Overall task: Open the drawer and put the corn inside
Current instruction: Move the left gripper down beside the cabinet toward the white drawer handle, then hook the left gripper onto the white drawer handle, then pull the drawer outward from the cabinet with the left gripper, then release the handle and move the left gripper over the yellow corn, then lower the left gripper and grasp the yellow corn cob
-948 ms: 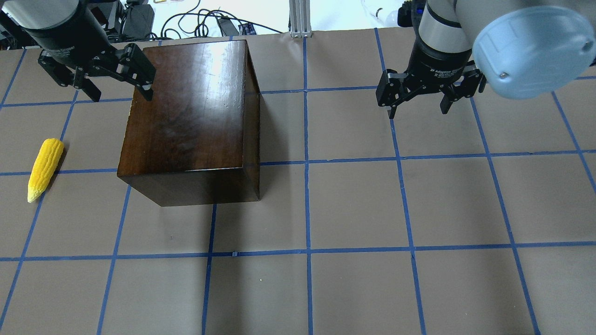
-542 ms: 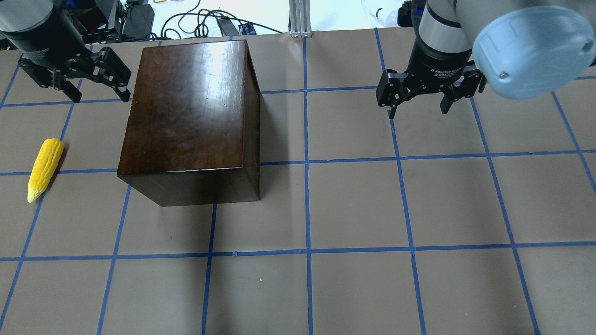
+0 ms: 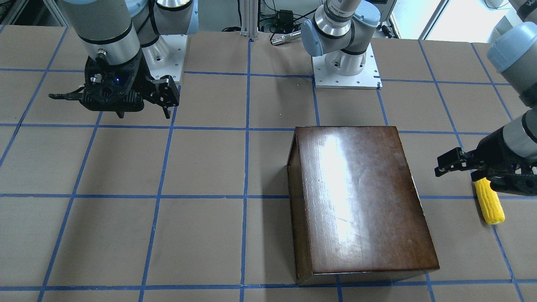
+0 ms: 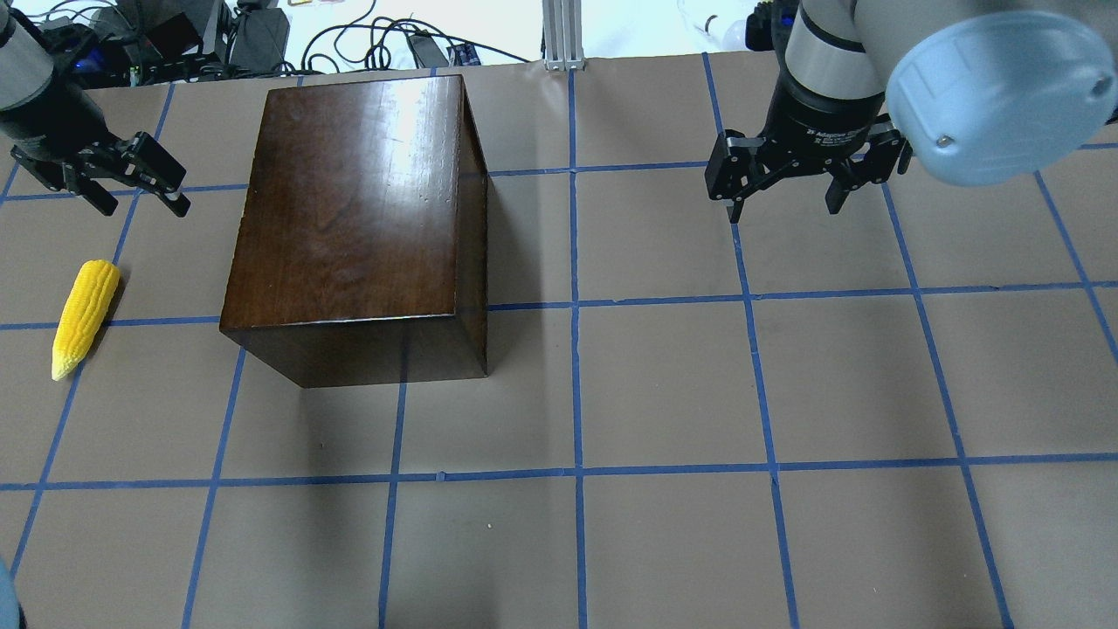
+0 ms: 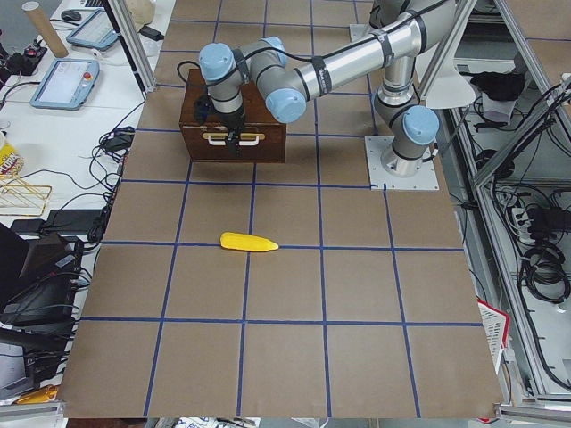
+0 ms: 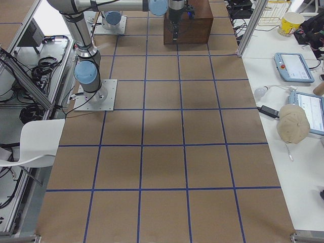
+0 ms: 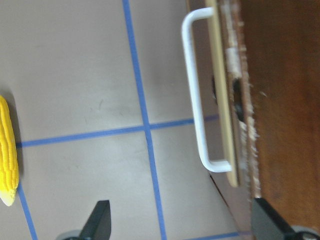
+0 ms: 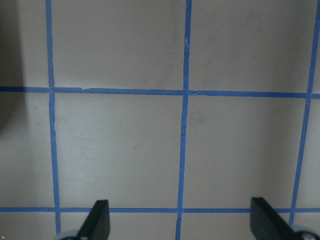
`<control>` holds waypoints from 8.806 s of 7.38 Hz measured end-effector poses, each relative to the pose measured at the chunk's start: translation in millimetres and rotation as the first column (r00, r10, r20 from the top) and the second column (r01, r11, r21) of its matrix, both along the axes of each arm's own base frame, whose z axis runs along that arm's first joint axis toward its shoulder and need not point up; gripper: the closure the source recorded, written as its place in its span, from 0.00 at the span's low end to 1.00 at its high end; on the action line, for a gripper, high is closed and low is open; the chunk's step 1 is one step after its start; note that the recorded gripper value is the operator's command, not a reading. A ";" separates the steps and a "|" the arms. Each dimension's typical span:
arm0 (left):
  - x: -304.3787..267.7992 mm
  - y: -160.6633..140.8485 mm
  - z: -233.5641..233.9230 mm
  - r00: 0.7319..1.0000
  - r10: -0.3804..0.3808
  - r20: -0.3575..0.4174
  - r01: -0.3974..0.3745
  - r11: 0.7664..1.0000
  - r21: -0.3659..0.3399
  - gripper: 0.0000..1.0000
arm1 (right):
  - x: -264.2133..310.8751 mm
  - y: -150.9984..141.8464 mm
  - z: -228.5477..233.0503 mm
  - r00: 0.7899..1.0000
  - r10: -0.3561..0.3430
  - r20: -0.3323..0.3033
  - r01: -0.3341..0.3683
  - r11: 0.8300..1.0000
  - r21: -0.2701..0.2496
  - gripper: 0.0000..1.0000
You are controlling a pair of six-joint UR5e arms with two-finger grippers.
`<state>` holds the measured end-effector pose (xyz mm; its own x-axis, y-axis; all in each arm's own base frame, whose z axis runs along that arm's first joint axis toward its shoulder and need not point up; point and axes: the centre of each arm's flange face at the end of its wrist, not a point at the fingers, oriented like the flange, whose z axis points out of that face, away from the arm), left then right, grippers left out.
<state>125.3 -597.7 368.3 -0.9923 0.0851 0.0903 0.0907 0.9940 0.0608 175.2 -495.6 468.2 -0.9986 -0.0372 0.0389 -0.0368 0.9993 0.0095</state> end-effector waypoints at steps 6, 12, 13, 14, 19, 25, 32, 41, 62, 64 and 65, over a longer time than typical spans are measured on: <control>4.1 -15.4 -39.0 0.988 0.033 -0.151 -0.035 0.999 -0.009 0.00 | 0.0 0.0 0.0 1.000 0.000 0.000 0.000 1.000 0.000 0.00; 14.0 -15.8 -55.4 0.974 0.087 -0.209 -0.087 0.996 0.009 0.00 | 0.0 0.0 0.0 1.000 0.000 0.000 0.000 1.000 0.000 0.00; 13.3 -16.4 -58.1 0.969 0.097 -0.225 -0.098 0.995 0.009 0.00 | 0.0 0.0 0.0 1.000 0.000 0.000 0.000 1.000 0.000 0.00; 12.5 -15.8 -62.3 0.967 0.104 -0.235 -0.103 0.995 0.016 0.00 | 0.0 0.0 0.0 1.000 0.000 0.000 0.000 1.000 0.000 0.00; 8.1 -13.3 -77.0 0.958 0.115 -0.265 -0.109 0.993 0.036 0.00 | 0.0 0.0 0.0 1.000 0.000 0.000 0.000 1.000 0.000 0.00; 11.2 -20.1 -93.5 0.957 0.114 -0.268 -0.108 0.994 0.035 0.00 | 0.0 0.0 0.0 1.000 0.000 0.000 0.000 1.000 0.000 0.00; 50.4 -19.4 -87.5 0.957 0.164 -0.238 -0.169 0.986 0.000 0.00 | 0.0 0.0 0.0 1.000 0.000 0.000 0.000 1.000 0.000 0.00; 117.2 0.7 -88.7 0.947 0.258 -0.193 -0.263 0.965 -0.001 0.00 | 0.0 0.0 0.0 1.000 0.000 0.000 0.000 1.000 0.000 0.00; 217.3 4.0 -132.8 0.995 -0.064 0.073 0.061 0.997 0.036 0.00 | 0.0 0.0 0.0 1.000 0.000 0.000 0.000 1.000 0.000 0.00; 219.9 1.8 -151.7 0.994 -0.092 0.058 0.090 0.995 0.046 0.00 | 0.0 0.0 0.0 1.000 0.000 0.000 0.000 1.000 0.000 0.00; 222.6 -1.2 -160.0 0.991 -0.117 0.066 0.115 0.993 0.036 0.02 | 0.0 0.0 0.0 1.000 0.000 0.000 0.000 1.000 0.000 0.00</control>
<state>347.9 -598.9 208.3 -0.9798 0.1978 0.0279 0.1997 0.9745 0.1026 175.2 -495.6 468.2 -0.9986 -0.0371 0.0389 -0.0368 0.9993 0.0095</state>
